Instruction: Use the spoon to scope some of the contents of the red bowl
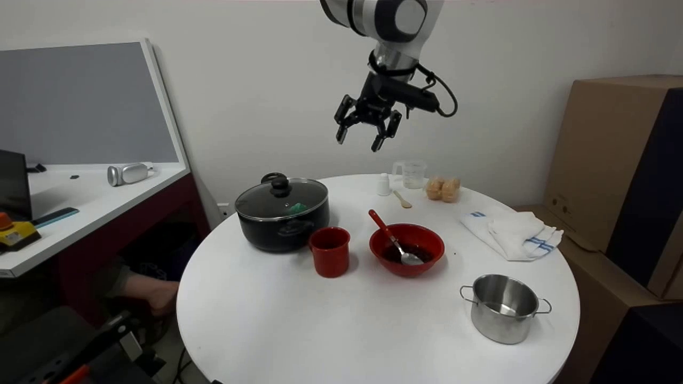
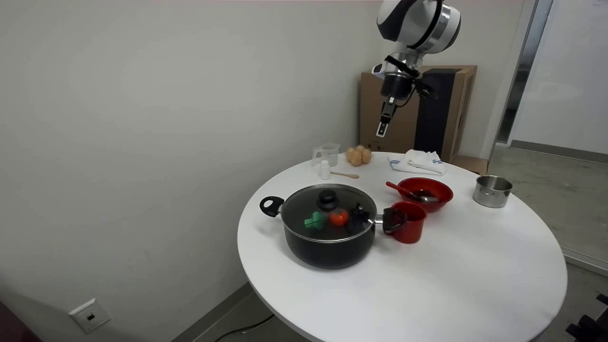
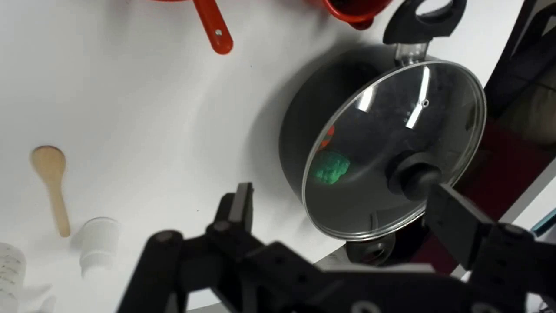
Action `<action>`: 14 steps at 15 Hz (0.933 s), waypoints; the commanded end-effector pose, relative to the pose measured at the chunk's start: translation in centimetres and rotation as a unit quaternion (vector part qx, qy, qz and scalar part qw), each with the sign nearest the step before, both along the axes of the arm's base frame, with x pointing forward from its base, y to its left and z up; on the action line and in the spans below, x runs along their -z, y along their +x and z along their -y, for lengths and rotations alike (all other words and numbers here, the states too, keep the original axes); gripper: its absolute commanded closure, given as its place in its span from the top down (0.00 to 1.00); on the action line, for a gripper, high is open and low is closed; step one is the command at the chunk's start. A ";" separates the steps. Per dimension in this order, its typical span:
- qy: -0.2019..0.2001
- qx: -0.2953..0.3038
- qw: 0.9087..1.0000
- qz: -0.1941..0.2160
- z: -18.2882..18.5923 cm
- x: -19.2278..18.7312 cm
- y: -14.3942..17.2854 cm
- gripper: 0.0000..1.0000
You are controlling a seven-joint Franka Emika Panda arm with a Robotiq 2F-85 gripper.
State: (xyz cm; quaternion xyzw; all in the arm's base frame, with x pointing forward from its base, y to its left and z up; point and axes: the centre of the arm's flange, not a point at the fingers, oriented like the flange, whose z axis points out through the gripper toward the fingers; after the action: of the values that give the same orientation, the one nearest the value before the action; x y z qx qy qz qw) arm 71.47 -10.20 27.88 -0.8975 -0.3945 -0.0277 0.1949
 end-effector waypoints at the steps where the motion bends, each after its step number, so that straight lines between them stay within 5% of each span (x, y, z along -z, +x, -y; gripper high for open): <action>1: -0.047 0.085 0.995 -0.006 -4.6 -4.2 -6.0 1.00; 5: -0.067 0.184 0.981 -0.018 -4.5 -6.6 -10.2 1.00; 10: -0.086 0.308 0.946 -0.054 -3.2 -7.4 -16.0 1.00; 11: -0.074 0.264 0.960 -0.052 -2.1 -7.0 -9.9 1.00; 14: -0.075 0.269 0.959 -0.053 -2.0 -7.2 -10.5 1.00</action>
State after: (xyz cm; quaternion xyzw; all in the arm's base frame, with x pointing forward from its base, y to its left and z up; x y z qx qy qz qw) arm 60.93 -8.16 35.09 -0.9827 -0.1287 -0.0013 0.1330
